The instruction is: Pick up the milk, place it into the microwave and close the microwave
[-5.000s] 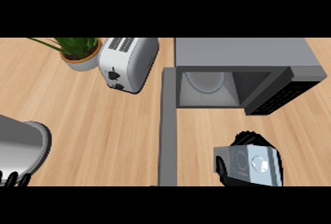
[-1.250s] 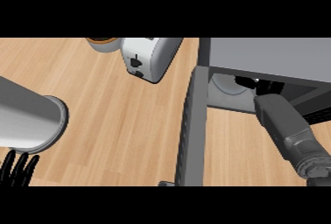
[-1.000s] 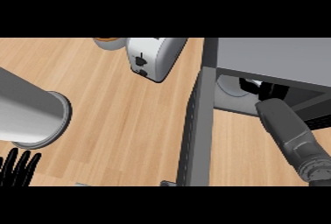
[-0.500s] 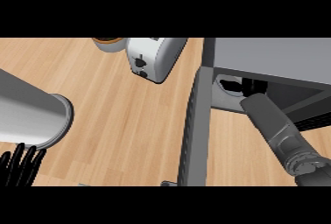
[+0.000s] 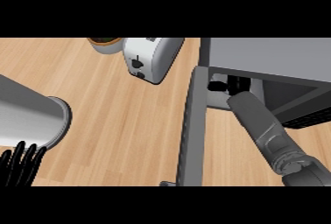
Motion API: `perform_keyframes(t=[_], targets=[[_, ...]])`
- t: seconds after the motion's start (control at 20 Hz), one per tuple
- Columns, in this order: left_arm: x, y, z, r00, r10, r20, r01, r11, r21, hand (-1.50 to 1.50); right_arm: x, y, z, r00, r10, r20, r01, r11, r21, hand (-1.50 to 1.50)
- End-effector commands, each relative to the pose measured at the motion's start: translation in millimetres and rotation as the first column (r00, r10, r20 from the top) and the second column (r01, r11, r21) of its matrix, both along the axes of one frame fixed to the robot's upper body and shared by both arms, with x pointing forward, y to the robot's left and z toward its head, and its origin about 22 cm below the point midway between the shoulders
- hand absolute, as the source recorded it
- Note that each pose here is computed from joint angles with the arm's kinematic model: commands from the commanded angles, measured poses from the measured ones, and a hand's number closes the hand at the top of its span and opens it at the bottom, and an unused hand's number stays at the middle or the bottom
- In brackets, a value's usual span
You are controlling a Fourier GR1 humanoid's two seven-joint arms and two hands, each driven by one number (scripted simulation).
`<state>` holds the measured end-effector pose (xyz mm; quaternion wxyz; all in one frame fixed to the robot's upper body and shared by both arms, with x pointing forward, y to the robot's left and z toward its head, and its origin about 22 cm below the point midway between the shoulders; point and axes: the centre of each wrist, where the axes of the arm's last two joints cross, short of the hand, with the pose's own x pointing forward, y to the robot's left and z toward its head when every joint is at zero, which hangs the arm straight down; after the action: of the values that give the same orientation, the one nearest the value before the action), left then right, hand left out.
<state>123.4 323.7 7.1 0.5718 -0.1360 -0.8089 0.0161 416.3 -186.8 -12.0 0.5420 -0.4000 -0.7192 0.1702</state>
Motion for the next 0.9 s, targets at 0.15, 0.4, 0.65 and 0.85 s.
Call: perform_keyframes(t=[0.15, 0.4, 0.65, 0.85], targets=[[-2.8, 3.9, -1.9, 1.000, 0.000, -0.007, 0.000, 1.000, 0.001, -1.50, -3.7, 16.1, -3.9, 0.995, 0.093, 0.037, -0.099, 0.970, 0.221, -1.50], [-17.6, 8.3, -3.3, 1.000, 0.018, -0.015, -0.018, 1.000, 0.000, -1.50, -22.3, 6.3, -31.1, 0.987, 0.156, 0.045, -0.161, 0.916, 0.366, -1.50], [-14.3, 8.3, -1.5, 0.999, 0.037, -0.002, -0.037, 0.999, 0.012, -1.50, -41.8, -1.4, -56.1, 0.971, 0.224, 0.085, -0.237, 0.849, 0.473, -1.50], [-21.6, -3.4, -0.4, 0.999, 0.025, -0.028, -0.025, 1.000, 0.007, -1.50, -62.0, 2.1, -79.2, 0.971, 0.228, 0.075, -0.234, 0.830, 0.506, -1.50]])
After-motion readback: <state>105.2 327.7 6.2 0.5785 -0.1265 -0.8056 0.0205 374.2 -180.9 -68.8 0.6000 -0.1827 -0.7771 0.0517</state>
